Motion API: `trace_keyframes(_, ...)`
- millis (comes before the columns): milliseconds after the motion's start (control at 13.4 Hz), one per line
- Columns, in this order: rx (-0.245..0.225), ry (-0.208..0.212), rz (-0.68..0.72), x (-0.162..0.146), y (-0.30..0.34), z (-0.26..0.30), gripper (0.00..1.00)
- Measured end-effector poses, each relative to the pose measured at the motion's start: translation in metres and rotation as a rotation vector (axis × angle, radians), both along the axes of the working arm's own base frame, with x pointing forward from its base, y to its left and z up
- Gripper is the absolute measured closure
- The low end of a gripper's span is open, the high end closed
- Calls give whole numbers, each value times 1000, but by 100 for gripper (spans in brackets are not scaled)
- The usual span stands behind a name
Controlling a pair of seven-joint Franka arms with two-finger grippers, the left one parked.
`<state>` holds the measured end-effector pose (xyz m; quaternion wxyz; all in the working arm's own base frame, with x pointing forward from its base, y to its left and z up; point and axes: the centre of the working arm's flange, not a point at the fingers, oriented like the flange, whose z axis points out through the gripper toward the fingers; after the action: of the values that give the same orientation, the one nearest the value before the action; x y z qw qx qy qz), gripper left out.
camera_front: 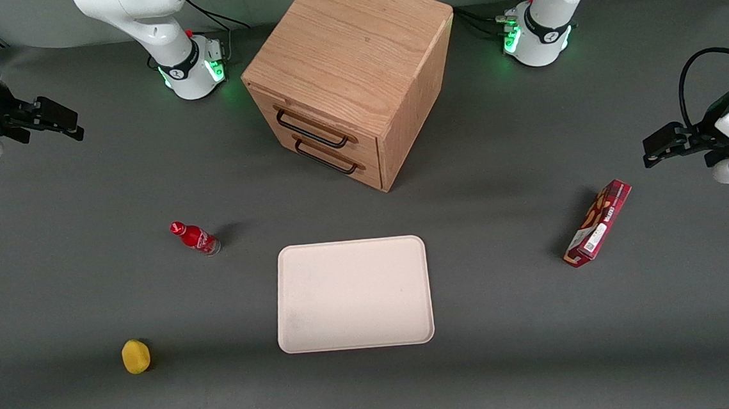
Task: Open upper drawer
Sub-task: 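Move the right gripper toward the upper drawer's black handle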
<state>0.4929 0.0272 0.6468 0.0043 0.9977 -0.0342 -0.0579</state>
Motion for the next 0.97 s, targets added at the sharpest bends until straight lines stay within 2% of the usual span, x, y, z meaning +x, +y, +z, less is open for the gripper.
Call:
trace_keyframes(673,0,-23,7,-3,5,19,0)
trace_keyframes(823,-4,-30,57,-10,31,34,0)
trace_keyframes(973,-16,-35,152,-23,84,44,0)
